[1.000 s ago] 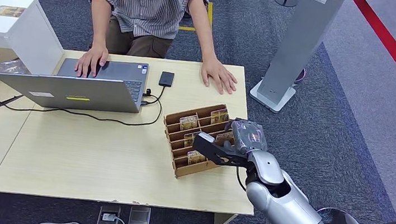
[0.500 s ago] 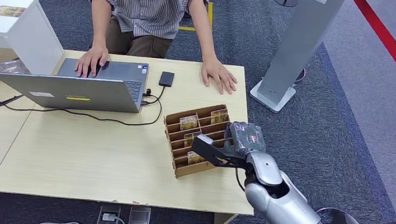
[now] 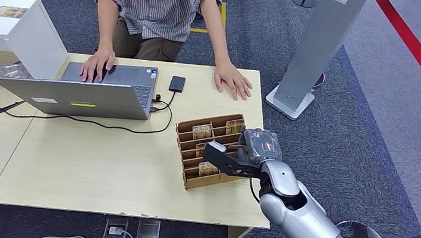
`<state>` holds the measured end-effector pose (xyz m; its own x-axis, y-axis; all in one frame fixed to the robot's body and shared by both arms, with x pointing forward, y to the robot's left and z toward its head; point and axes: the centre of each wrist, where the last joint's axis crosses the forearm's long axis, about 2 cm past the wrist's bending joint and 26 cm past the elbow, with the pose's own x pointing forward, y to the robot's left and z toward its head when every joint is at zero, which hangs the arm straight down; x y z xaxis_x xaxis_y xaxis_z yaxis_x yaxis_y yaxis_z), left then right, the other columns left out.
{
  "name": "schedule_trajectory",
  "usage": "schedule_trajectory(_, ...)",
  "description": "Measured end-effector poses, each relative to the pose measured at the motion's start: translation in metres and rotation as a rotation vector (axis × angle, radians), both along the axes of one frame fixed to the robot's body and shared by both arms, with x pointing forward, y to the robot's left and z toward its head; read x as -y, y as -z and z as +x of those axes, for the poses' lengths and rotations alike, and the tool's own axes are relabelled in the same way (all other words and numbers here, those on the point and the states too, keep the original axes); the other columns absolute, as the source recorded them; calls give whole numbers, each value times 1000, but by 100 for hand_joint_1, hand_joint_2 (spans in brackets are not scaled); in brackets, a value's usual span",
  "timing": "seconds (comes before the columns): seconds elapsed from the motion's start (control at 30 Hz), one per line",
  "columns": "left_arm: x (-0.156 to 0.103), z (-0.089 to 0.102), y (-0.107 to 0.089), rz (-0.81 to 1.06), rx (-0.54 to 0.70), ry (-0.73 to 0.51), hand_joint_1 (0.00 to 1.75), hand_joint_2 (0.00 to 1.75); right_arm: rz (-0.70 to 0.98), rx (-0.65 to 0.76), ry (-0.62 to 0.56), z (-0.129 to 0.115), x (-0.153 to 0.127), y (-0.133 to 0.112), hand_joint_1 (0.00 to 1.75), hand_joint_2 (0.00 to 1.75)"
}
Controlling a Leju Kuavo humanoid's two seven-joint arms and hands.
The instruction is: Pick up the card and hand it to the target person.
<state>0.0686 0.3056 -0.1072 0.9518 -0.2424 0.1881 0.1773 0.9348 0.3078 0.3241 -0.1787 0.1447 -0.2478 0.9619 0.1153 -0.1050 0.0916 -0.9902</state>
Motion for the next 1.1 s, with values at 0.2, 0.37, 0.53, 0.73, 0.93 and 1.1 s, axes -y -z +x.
schedule_trajectory(0.2,0,0,0,4,-6,-4,0,175,4,38,6,-1,0,-2,145,175)
schedule_trajectory(0.37,0,-1,0,4,-4,-4,0,175,39,63,12,-2,4,-13,145,175)
schedule_trajectory(0.53,-1,-5,1,1,-8,-8,0,175,157,17,2,0,14,-45,145,175)
schedule_trajectory(0.73,-1,-7,1,-3,-6,-9,0,175,260,51,-60,-3,22,-92,145,175)
schedule_trajectory(0.93,-1,-7,1,-3,-5,-9,0,175,343,200,-139,-8,24,-117,145,175)
schedule_trajectory(1.1,-1,-6,1,-2,2,-7,0,175,402,373,-181,-4,25,-116,145,175)
